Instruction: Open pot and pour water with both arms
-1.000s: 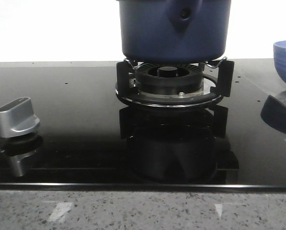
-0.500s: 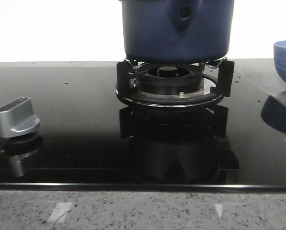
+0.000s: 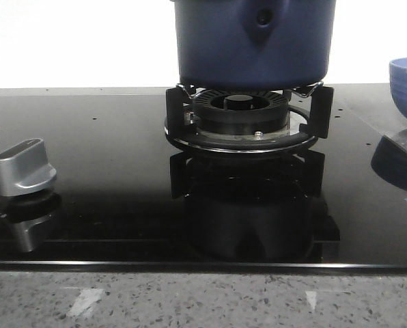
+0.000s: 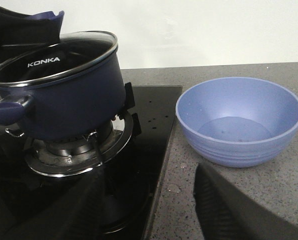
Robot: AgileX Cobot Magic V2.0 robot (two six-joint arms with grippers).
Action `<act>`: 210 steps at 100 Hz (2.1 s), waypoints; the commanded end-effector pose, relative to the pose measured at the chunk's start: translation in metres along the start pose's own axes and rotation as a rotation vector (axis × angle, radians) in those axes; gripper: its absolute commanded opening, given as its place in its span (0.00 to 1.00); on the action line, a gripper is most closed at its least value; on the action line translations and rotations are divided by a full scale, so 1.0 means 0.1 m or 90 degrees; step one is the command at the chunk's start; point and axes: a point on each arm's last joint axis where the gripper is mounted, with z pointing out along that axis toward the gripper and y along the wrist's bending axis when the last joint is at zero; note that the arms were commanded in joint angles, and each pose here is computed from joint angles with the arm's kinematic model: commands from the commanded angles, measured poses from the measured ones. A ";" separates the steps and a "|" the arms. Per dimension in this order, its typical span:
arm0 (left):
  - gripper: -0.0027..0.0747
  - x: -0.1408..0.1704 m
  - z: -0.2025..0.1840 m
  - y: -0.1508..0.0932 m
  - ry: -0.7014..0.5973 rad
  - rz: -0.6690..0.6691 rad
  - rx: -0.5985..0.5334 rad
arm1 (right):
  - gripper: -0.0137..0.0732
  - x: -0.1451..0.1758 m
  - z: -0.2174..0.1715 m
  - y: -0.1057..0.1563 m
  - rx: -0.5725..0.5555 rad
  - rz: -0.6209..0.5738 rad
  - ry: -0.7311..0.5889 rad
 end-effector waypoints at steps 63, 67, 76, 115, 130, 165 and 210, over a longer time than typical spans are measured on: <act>0.47 -0.69 -0.28 -0.21 -0.142 0.016 0.072 | 0.58 -0.13 0.00 0.00 0.002 -0.004 -0.049; 0.47 -0.71 -0.29 -0.21 -0.145 0.017 0.072 | 0.58 -0.13 0.00 0.00 0.002 -0.004 -0.049; 0.47 -0.72 -0.29 -0.21 -0.147 0.018 0.072 | 0.58 -0.13 0.00 0.00 0.002 -0.004 -0.049; 0.47 -0.79 -0.44 0.00 -0.163 0.025 0.042 | 0.58 -0.13 0.00 0.00 0.002 -0.004 -0.048; 0.47 -0.87 -0.60 0.13 -0.179 0.037 0.035 | 0.58 -0.13 0.00 0.00 0.000 0.000 -0.050; 0.47 -0.94 -0.92 0.31 -0.145 0.108 0.010 | 0.58 -0.32 0.01 0.04 -0.030 0.155 -0.090; 0.47 -0.90 -1.17 0.59 -0.119 0.090 0.002 | 0.58 -1.31 0.50 -0.18 0.127 0.117 0.099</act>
